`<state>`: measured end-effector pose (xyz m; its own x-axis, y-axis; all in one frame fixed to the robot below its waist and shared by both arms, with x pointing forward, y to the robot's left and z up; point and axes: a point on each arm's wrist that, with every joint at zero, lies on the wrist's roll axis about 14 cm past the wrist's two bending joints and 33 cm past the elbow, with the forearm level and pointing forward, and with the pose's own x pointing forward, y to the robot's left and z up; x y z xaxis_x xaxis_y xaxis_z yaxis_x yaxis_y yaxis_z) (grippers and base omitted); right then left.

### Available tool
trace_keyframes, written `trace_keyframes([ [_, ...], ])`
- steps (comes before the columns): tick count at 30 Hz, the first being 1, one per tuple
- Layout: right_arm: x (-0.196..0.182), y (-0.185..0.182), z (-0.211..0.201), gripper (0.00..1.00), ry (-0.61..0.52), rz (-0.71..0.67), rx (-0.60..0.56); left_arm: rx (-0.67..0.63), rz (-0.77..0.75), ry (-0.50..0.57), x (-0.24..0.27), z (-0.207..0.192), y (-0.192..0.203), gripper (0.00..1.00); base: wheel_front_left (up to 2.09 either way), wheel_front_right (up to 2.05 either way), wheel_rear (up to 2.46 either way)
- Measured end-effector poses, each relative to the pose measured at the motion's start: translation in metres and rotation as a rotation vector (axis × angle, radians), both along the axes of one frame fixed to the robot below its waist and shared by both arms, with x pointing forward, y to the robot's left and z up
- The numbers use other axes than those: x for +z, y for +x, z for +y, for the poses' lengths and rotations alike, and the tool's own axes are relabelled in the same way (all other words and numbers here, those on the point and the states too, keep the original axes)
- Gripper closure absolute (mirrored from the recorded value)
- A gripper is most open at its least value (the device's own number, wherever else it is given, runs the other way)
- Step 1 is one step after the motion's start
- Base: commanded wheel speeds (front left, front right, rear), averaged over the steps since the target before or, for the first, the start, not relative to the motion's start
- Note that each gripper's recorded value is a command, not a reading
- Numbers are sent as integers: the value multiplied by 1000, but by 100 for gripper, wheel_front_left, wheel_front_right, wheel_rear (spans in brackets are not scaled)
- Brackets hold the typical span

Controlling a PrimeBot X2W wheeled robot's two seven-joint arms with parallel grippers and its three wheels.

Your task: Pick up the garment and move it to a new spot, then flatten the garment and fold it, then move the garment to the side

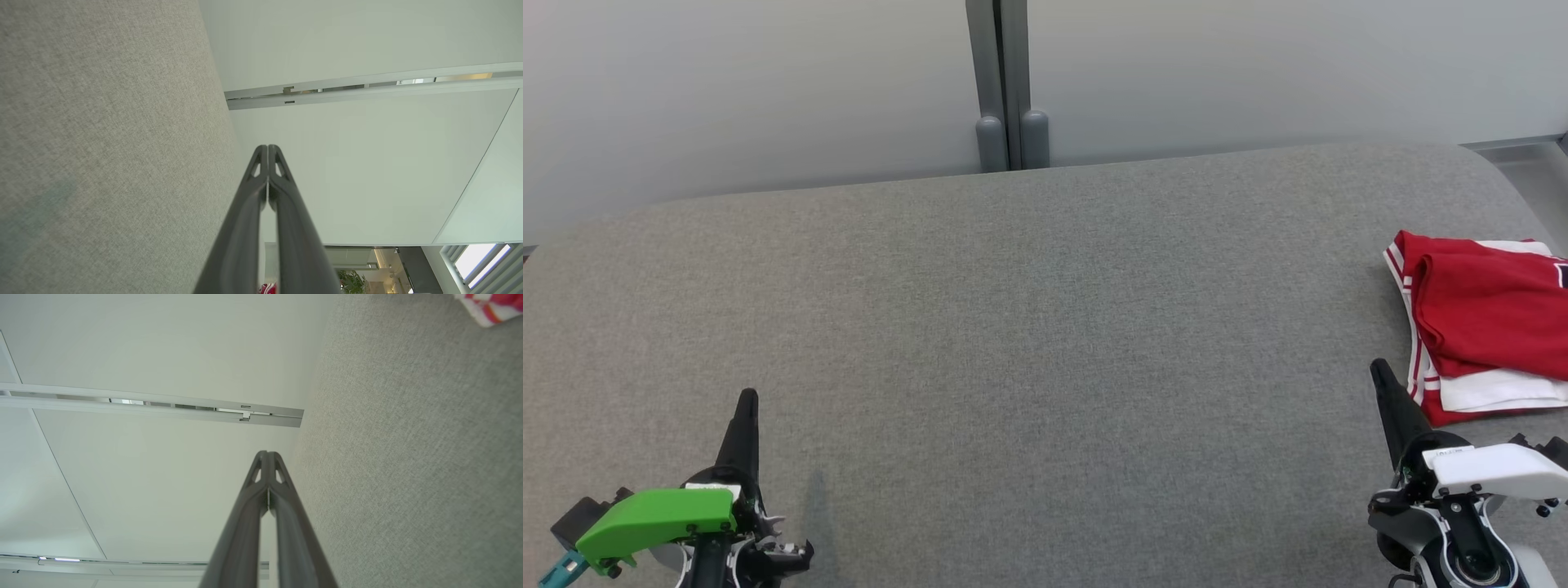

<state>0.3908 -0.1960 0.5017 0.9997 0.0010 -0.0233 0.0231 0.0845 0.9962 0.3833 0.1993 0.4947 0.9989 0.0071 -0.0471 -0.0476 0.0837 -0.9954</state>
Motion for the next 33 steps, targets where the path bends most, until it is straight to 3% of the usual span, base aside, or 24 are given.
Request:
trace_keyframes([
  [10, 6, -1, -3, 100, 90, -24, 0, -4, -35, -91, 9, 0, 4, 100, 0, 0, 0],
  [33, 6, -1, -3, 100, 90, -23, 0, -5, -36, -90, 9, 0, 4, 100, 0, 0, 0],
])
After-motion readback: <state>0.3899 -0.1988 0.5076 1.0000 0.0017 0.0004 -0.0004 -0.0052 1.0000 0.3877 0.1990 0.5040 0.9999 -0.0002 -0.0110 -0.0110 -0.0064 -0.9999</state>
